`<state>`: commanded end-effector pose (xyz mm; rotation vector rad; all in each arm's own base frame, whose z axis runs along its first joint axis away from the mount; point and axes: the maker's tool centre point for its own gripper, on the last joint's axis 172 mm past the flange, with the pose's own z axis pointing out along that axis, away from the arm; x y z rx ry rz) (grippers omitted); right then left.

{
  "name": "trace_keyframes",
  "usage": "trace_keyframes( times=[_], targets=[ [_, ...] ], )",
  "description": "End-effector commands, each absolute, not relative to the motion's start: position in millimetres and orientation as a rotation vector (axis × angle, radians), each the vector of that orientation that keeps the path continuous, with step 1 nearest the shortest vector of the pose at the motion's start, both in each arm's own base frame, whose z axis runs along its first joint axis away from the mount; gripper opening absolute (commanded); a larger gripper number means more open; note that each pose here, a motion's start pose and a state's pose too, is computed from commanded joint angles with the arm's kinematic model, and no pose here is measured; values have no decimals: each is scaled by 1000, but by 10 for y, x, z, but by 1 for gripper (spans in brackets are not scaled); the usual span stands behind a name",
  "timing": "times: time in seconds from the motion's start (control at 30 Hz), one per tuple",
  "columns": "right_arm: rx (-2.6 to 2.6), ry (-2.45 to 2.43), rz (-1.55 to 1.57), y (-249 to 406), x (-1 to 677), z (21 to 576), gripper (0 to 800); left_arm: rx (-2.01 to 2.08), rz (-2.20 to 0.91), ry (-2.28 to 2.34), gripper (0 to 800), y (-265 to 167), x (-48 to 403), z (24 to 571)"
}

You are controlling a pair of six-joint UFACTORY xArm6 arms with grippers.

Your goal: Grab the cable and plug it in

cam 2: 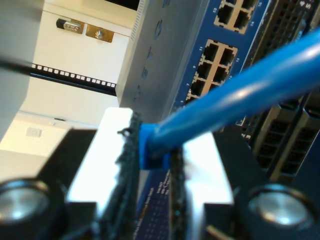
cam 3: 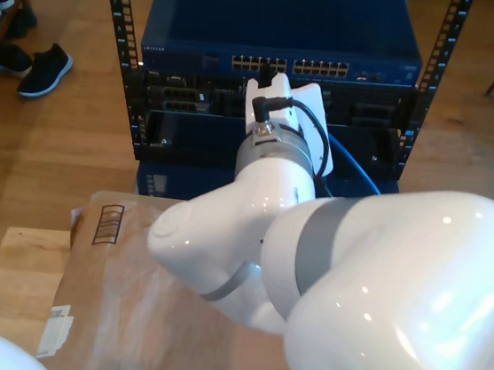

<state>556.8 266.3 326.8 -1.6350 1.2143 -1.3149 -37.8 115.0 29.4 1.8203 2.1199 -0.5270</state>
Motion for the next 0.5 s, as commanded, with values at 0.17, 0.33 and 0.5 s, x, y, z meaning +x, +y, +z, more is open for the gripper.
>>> trace_keyframes(
  times=[0.17, 0.33, 0.5],
  targets=[
    [-1613, 1244, -1299, 2683, 5585, 3168, 0, 1820, -527, 2120, 800, 1150, -378, 294],
    [-1493, 1279, -1376, 2591, 5683, 3353, 0, 1819, -527, 2121, 800, 1150, -378, 294],
    [-1442, 1296, -1441, 2463, 5674, 3420, 0, 1820, -527, 2120, 800, 1150, -378, 294]
  ],
)
